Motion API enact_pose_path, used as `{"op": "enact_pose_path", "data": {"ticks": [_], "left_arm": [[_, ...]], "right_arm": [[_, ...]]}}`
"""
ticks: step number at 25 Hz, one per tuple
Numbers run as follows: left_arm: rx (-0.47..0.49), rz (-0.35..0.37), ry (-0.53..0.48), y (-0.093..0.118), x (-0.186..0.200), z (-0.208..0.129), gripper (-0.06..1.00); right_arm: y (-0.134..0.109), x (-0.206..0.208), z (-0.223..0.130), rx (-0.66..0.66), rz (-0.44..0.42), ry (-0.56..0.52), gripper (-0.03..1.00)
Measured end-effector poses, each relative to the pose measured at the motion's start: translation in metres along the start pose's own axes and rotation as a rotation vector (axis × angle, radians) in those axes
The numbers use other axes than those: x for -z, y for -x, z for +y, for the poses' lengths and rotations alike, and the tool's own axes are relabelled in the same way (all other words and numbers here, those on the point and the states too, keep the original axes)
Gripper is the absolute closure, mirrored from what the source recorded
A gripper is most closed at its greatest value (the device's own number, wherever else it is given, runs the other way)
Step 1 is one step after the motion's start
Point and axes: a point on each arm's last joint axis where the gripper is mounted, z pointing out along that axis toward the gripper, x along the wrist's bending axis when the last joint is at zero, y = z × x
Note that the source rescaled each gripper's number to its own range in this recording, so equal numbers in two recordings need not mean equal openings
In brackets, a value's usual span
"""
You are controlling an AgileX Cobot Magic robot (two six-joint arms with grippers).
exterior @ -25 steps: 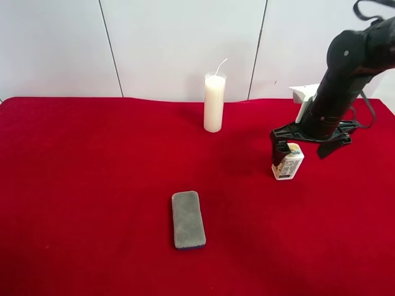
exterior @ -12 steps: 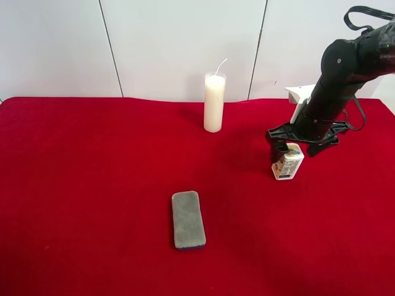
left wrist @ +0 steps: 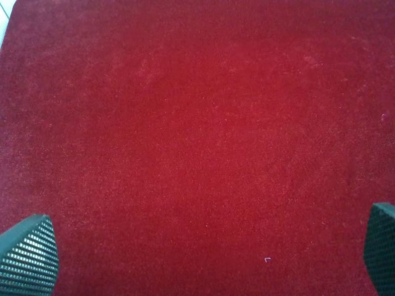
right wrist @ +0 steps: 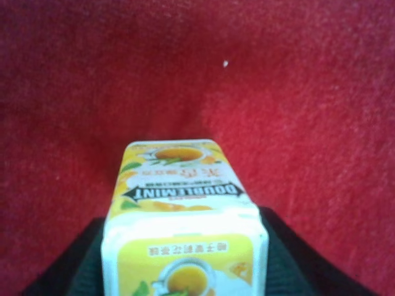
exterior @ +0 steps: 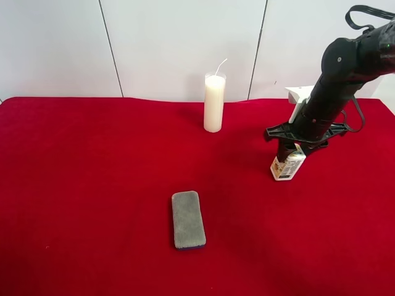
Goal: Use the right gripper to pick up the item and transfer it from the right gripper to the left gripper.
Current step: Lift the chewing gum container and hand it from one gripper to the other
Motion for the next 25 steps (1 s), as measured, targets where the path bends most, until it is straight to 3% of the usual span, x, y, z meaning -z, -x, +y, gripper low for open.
{"op": "enact_pose_path", "data": {"ticks": [15,25], "left_arm": [[0.0,0.0,0.0,0.0,0.0,0.0,-0.06],[-0.006,-0.015,-0.006,0.001,-0.001,0.001,-0.06]], "right_arm": [[-0.007,0.094,-0.023,0.003,0.035,0.088,0.95],[-0.021,0.142,-0.047,0.061,0.137,0.145,0.95]]}}
